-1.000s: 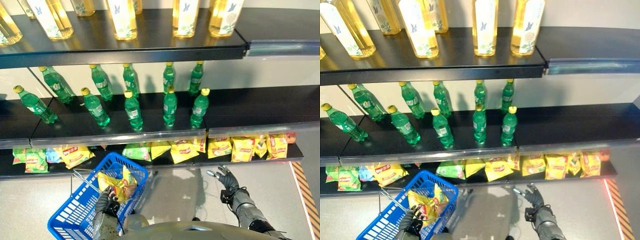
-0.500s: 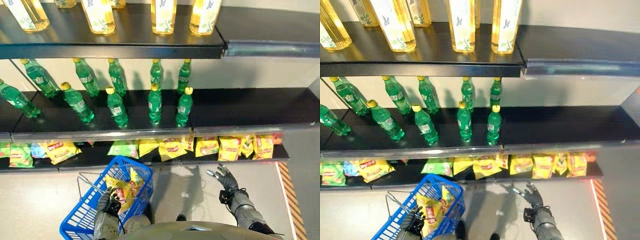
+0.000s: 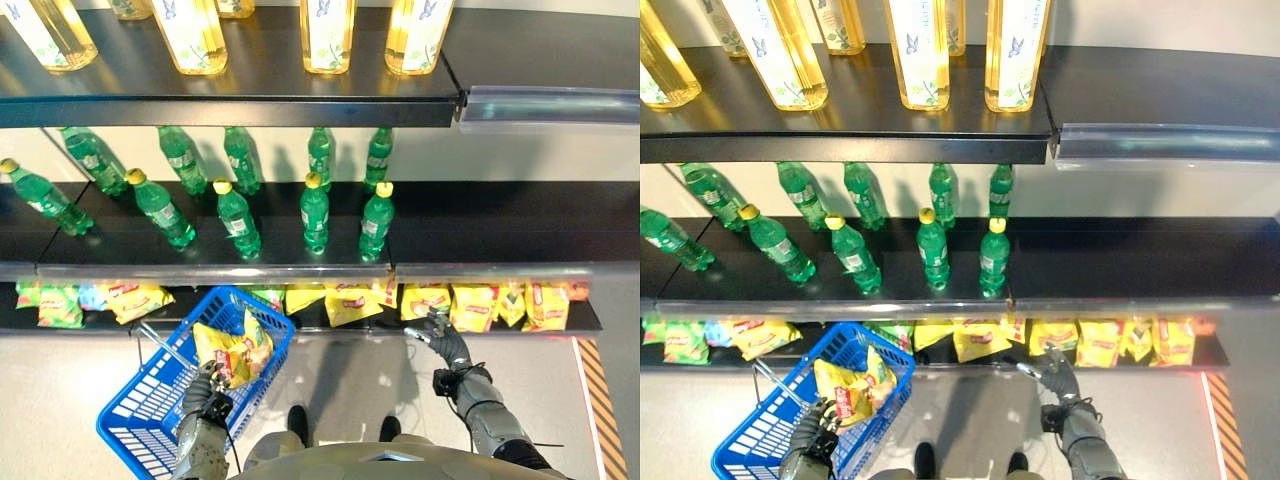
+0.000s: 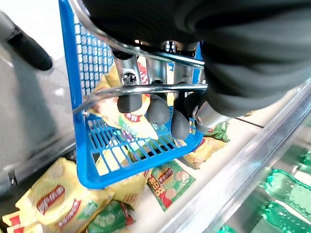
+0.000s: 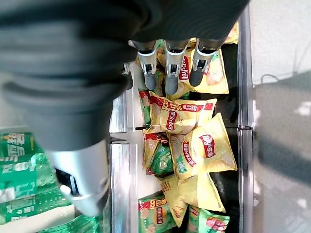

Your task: Pick up the snacks into the basket

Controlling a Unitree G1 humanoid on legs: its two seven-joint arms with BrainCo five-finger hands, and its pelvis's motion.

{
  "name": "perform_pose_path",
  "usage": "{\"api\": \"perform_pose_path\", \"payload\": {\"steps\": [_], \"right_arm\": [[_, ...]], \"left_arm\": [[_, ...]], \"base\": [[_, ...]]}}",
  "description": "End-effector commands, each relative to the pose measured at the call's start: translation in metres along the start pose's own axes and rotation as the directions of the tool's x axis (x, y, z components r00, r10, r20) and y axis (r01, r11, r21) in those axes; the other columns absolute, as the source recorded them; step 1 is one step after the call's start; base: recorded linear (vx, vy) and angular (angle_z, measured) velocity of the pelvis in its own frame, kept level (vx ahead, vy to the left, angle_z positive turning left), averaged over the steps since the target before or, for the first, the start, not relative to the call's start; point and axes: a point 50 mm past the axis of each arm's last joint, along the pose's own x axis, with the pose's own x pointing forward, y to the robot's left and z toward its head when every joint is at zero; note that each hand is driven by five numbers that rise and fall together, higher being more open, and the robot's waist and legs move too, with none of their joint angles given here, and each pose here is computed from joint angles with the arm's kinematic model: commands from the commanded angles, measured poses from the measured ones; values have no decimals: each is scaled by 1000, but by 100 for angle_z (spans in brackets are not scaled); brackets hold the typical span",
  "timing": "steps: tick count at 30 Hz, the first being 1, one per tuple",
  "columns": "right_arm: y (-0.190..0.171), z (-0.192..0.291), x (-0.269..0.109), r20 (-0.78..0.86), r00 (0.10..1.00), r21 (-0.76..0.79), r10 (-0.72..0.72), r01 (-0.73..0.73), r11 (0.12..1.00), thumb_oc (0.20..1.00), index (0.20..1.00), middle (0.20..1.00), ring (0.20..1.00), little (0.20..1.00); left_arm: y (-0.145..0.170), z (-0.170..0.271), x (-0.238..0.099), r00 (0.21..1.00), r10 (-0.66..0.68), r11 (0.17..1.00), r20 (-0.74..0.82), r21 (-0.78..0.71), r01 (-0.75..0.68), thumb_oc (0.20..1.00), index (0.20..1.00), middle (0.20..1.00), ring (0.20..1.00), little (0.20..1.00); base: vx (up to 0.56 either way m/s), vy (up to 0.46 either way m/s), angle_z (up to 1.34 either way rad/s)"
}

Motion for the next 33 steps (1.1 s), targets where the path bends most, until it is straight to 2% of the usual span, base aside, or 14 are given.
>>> {"api": "perform_pose_path", "payload": {"steps": [1,8,11,24,29,33], "right_arm": [[-11,39,3,199,979,-21,-52,58,998,1000,1000,1000,1000,1000],[-27,51,3,255,955,-24,-149,160,987,1000,1000,1000,1000,1000],[-25,56,6,267,952,-13,-151,160,987,1000,1000,1000,1000,1000],[-9,85,7,374,926,-49,-51,75,996,1000,1000,1000,1000,1000],[-3,106,2,464,886,-48,-18,46,998,1000,1000,1000,1000,1000],[-4,135,-9,599,800,-42,-41,82,996,1000,1000,1000,1000,1000]], "left_arm": [[-27,29,3,979,-131,991,156,8,131,200,200,200,200,200],[-49,43,3,955,-224,975,192,50,219,200,200,200,200,200],[-50,48,3,951,-225,974,213,40,221,200,200,200,200,200],[-74,58,0,926,-269,957,264,-36,288,200,200,200,200,200],[-77,57,0,929,-264,956,260,-56,287,200,200,200,200,200],[-79,56,0,928,-264,955,263,-59,289,200,200,200,200,200]], "base": [[73,148,2],[-49,95,19],[-82,78,-4],[-47,16,-4],[-14,8,-3],[14,19,-5]]}}
